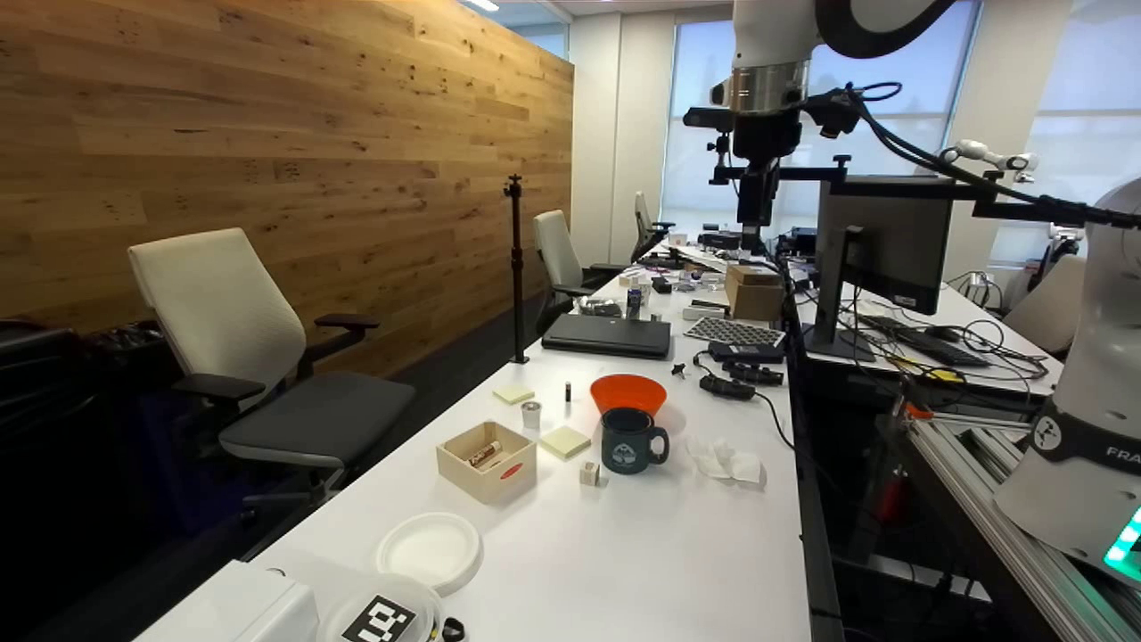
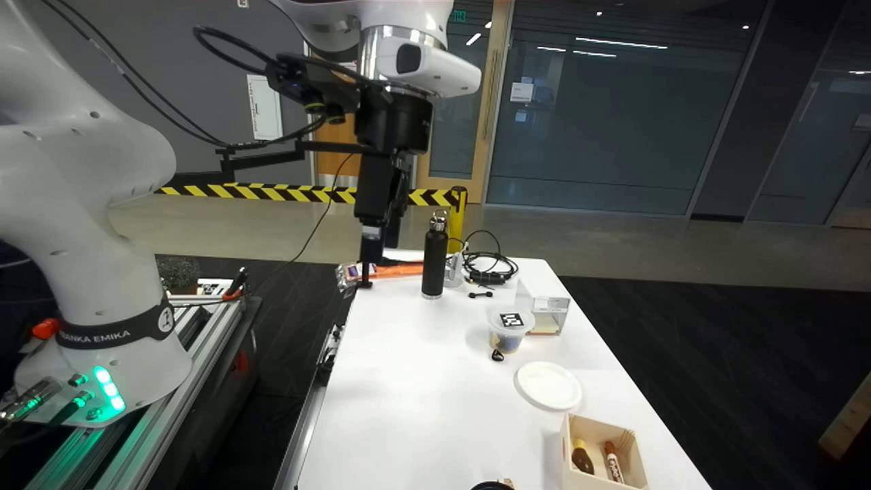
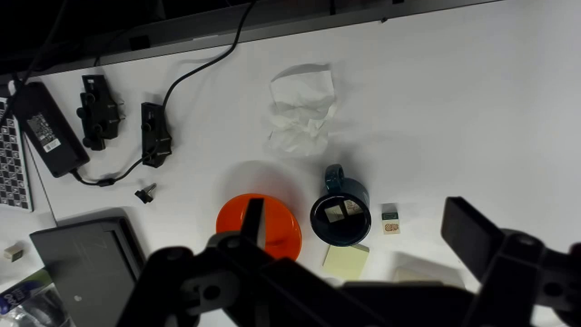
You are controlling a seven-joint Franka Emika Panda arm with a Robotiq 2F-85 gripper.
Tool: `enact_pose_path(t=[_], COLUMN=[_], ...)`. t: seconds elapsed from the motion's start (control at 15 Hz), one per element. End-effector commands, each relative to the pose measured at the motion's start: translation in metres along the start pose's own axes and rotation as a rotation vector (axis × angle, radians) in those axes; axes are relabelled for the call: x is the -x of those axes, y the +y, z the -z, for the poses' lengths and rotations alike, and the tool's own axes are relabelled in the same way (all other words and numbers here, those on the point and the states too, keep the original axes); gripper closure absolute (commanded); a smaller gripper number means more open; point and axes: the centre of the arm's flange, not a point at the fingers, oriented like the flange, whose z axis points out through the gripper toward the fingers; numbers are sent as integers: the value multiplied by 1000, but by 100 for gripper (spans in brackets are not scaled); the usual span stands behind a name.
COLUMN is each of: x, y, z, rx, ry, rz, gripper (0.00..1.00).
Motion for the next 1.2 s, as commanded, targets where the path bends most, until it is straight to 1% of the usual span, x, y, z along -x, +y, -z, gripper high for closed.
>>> enact_pose_path(t=[0.0,0.2,0.33,0.53,0.87,1.13], x=[0,0,-1,-10,-38,-72], y=[0,0,-3,-18,-67,-121], z=[0,0,4,19,49,69], rx=[0,0,5,-4,-51,-116], ry=[0,0,27,110,284,405], rz=[0,0,-2,51,189,333], gripper=[0,0,0,0,0,0])
